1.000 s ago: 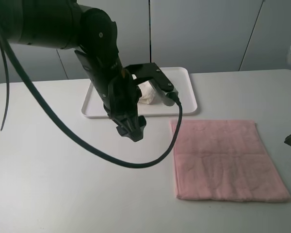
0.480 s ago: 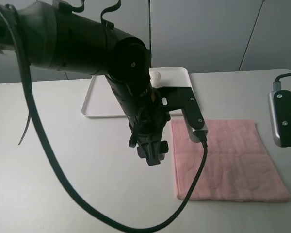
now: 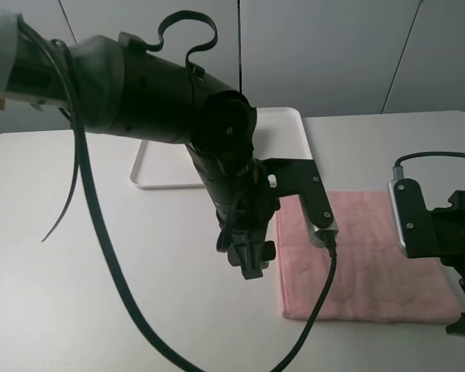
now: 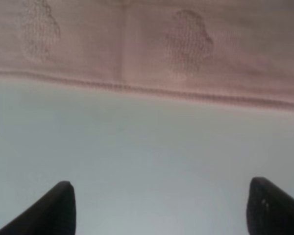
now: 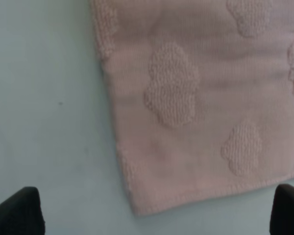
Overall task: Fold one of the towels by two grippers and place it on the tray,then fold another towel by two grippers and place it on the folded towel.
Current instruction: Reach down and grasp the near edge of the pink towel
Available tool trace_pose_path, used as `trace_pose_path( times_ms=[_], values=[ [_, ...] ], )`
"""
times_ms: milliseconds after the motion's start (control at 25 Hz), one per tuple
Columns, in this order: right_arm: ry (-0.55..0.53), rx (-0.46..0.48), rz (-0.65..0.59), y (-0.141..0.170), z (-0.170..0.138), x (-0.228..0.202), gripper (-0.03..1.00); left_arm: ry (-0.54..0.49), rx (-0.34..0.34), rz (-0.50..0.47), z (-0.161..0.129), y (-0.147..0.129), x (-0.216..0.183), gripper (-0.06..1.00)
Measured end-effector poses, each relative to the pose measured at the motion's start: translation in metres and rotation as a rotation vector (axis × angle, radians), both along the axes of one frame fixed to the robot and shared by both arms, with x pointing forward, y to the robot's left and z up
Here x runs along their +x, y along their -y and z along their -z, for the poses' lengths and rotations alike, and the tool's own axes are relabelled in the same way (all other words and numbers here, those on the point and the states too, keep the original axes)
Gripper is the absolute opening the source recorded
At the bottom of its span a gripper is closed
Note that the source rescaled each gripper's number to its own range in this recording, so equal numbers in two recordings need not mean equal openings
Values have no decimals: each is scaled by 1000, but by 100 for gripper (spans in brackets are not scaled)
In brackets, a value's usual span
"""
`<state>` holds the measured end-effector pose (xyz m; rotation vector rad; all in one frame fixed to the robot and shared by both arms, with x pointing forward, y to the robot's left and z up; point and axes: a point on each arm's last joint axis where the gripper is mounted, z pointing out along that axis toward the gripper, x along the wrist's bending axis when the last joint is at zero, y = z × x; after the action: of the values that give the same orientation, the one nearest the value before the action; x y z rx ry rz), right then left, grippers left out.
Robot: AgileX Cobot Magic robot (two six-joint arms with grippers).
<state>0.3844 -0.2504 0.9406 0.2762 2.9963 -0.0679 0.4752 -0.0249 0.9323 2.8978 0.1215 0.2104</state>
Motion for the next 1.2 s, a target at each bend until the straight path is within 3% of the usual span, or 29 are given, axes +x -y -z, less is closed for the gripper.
trace_pose_path(
  times_ms=[280,680,880,1000,1200],
  values=[
    [-6,24,-6,-3,4,2,100,-1,-4,43,0,2,-3,91],
    [-82,-67,-86,6,22,-7,100,7,18,87,0,1,-3,91],
    [-81,-64,-101,10,26,-9,100,10,21,103,1,1,-3,91],
    [-59,-38,-106,8,26,-8,91,12,22,104,1,1,-3,91],
    [-10,-14,-22,12,26,-2,61,14,19,104,0,1,-3,91]
  ],
)
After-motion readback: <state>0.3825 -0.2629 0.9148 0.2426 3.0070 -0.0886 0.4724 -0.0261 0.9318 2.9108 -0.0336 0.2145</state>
